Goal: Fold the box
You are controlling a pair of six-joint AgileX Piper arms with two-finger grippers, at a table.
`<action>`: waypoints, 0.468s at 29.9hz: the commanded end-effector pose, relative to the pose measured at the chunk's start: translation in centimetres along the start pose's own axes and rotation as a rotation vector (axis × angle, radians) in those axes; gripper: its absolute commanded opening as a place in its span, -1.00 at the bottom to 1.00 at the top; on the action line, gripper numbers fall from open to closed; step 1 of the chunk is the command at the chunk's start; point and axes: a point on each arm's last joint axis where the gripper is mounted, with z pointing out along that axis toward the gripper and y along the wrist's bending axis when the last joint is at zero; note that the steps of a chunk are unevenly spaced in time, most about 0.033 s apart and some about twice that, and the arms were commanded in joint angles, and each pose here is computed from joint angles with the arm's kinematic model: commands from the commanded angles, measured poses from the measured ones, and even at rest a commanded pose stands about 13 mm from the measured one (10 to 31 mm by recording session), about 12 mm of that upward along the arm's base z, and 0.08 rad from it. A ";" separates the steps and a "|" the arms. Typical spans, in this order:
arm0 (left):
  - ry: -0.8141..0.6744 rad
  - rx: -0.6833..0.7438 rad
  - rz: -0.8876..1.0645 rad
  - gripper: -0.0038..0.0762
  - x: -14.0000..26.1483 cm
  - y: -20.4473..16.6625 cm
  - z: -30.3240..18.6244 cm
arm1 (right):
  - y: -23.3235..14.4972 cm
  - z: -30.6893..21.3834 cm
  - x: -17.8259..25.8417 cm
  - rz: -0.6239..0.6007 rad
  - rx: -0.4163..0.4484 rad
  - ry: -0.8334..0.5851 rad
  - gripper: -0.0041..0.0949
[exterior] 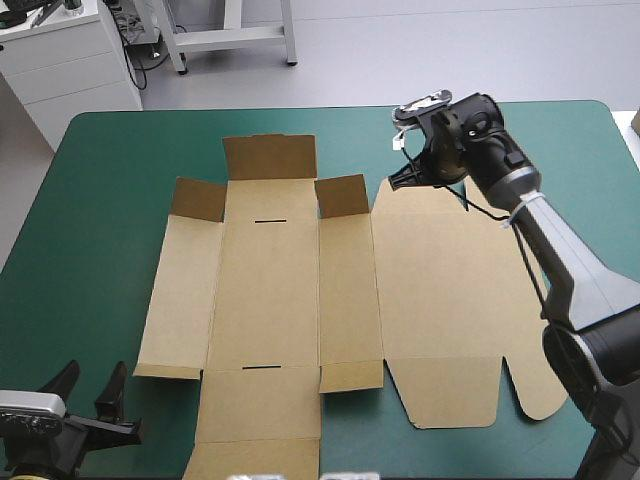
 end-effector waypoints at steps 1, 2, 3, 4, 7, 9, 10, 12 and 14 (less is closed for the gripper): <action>-0.109 -0.015 -0.027 0.67 -1.2 0.1 -0.7 | -2.9 -5.4 0.2 0.080 -0.024 -0.121 -0.94; -0.113 -0.015 -0.027 0.67 -1.2 0.1 -0.7 | -3.4 -5.6 0.5 0.097 -0.024 -0.112 -0.94; -0.120 -0.015 -0.027 0.67 -1.3 0.2 -0.7 | -3.8 -6.0 0.9 0.107 -0.022 -0.116 -0.95; -0.141 -0.017 -0.026 0.67 -1.4 0.2 -0.8 | -4.2 -6.3 1.4 0.116 -0.023 -0.113 -0.96; -0.218 -0.015 -0.056 0.66 -2.2 0.2 -0.9 | -4.3 -7.7 3.3 0.119 -0.026 -0.136 -0.96; -0.282 -0.014 -0.059 0.66 -3.0 0.2 -1.3 | -4.2 -8.3 5.1 0.124 -0.030 -0.158 -0.96; -0.299 -0.016 -0.057 0.66 -3.4 0.2 -1.5 | -4.0 -8.6 6.2 0.126 -0.041 -0.171 -0.96; -0.265 -0.019 -0.052 0.66 -4.0 0.2 -1.4 | -3.6 -8.7 8.4 0.129 -0.058 -0.194 -0.96; -0.214 -0.022 -0.045 0.66 -4.8 0.3 -1.1 | -3.4 -9.4 10.6 0.132 -0.065 -0.219 -0.96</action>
